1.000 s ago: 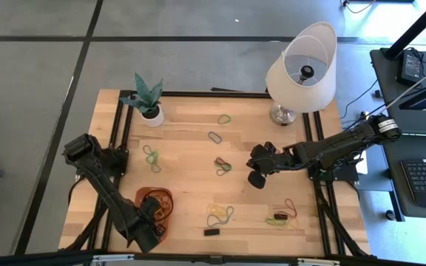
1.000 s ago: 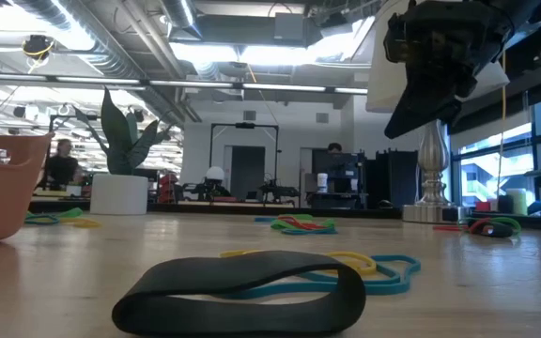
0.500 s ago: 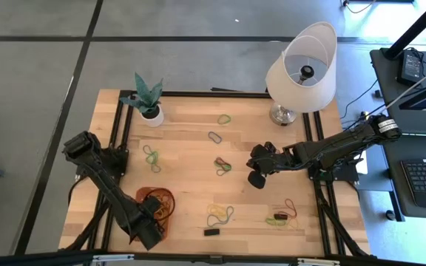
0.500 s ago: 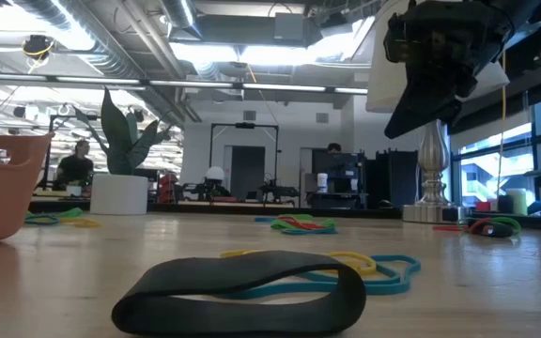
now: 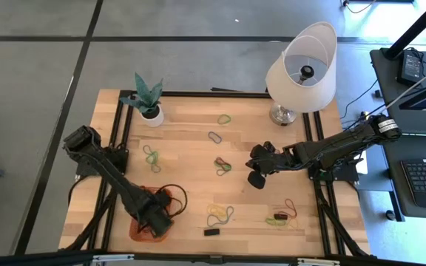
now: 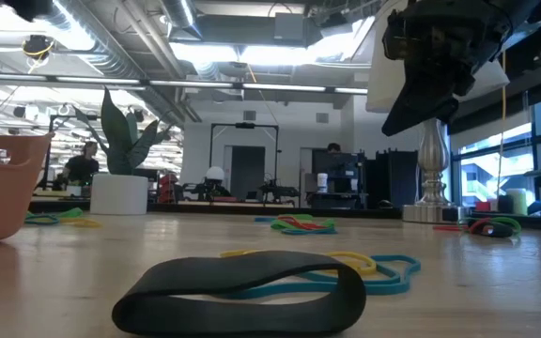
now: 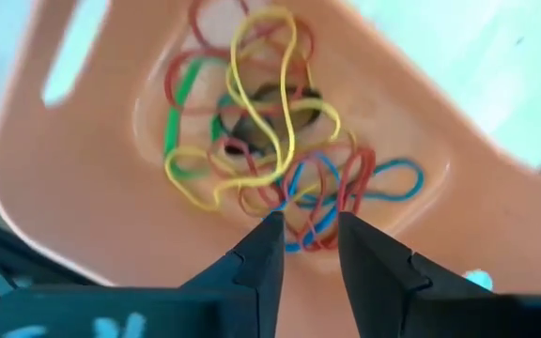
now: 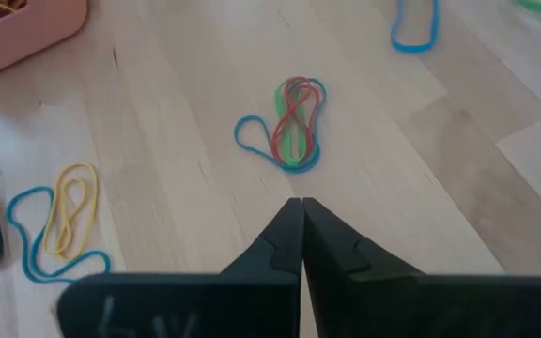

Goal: Pick and place rubber bands into bin
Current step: Put the blue rubber band into the orange bin

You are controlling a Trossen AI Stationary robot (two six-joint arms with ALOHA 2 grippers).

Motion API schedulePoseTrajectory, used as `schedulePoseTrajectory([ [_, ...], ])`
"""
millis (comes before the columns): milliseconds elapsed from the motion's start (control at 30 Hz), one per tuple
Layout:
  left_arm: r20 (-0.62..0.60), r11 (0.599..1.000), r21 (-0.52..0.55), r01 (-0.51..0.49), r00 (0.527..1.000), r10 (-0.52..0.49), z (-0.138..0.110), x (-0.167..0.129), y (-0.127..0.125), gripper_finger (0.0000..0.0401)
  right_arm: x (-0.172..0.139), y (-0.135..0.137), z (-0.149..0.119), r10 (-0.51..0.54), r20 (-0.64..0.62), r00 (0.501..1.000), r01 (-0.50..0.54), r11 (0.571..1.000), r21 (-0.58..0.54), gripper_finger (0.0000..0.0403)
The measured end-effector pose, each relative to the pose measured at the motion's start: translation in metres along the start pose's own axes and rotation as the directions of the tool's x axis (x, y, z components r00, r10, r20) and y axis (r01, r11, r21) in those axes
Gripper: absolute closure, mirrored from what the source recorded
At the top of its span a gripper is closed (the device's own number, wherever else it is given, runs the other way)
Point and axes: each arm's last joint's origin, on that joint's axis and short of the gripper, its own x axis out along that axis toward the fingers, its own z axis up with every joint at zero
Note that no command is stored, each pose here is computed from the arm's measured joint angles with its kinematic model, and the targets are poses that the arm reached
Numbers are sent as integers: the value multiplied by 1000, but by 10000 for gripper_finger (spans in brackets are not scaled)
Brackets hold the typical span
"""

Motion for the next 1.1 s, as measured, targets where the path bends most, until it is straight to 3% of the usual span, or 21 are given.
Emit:
schedulePoseTrajectory([
  [133, 16, 1000, 31, 5, 1000, -5, 17, -1, 3, 324, 0, 1, 2, 14, 19, 1000, -14, 1000, 8, 393],
  [333, 166, 976, 216, -25, 986, -12, 41, -10, 10, 393, 0, 5, 7, 53, 72, 996, -55, 998, 27, 393],
  [433, 226, 956, 287, -57, 974, -10, 53, -18, 19, 399, -1, 9, 12, 87, 121, 989, -92, 995, 35, 393],
  [567, 329, 918, 374, -131, 944, 0, 68, -32, 33, 400, -2, 14, 21, 141, 207, 968, -136, 990, -38, 397],
  [667, 368, 892, 424, -156, 930, -12, 78, -35, 51, 400, 0, 15, 29, 161, 266, 951, -158, 987, -32, 399],
  [833, 451, 874, 470, -127, 885, -114, 84, -30, 89, 400, 13, 21, 52, 117, 261, 958, -117, 993, -17, 401],
  [1100, 556, 873, 483, -71, 795, -243, 64, -25, 157, 400, 49, 35, 115, -14, 106, 994, 20, 998, -61, 401],
])
